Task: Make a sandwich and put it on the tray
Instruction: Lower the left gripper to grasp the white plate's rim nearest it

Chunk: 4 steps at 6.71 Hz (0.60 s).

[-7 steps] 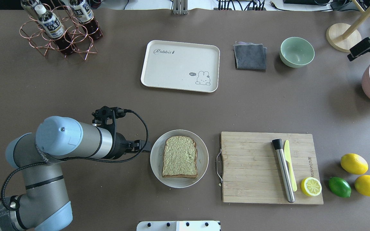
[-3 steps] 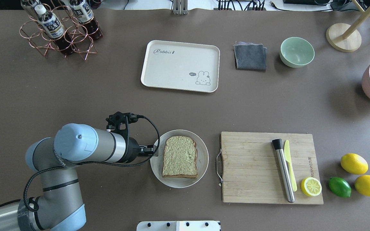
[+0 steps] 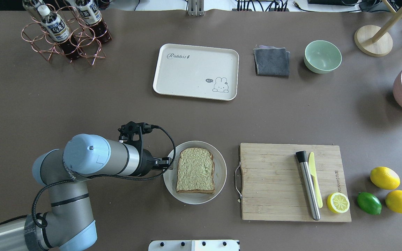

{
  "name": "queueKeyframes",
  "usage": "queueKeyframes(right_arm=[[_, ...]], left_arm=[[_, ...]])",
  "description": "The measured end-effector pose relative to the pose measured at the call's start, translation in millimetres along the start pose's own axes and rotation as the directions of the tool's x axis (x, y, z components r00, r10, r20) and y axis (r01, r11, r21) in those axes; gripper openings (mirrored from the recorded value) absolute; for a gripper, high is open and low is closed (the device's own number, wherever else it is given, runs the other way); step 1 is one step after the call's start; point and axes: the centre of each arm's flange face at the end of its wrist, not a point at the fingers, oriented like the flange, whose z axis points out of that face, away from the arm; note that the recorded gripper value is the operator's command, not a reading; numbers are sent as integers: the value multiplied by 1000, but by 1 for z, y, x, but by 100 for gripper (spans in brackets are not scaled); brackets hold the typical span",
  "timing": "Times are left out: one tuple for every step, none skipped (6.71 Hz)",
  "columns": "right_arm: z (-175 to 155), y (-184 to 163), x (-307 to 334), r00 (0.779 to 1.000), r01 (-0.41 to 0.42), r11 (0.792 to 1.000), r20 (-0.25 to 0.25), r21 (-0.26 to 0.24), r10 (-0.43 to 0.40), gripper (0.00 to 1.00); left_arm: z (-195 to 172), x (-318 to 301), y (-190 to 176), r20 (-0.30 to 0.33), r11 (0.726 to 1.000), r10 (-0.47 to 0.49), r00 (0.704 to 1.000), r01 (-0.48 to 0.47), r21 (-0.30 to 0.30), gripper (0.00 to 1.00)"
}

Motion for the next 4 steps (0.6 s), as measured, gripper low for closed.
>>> queueKeyframes(right_arm=[[1, 0, 1, 1000, -3, 1000, 1, -2, 3, 100], [2, 0, 2, 1000, -4, 1000, 0, -4, 4, 100], [2, 0, 2, 1000, -5, 1000, 0, -5, 5, 100], [3, 0, 3, 1000, -6, 1000, 0, -6, 6, 100]], left_arm=[[2, -1, 0, 4, 1000, 0, 1000, 0, -1, 43], [4, -3, 0, 5, 1000, 0, 1000, 0, -1, 36], [9, -3, -1, 3, 1000, 1, 1000, -1, -1, 31], [15, -2, 0, -1, 1000, 3, 1000, -3, -3, 13]])
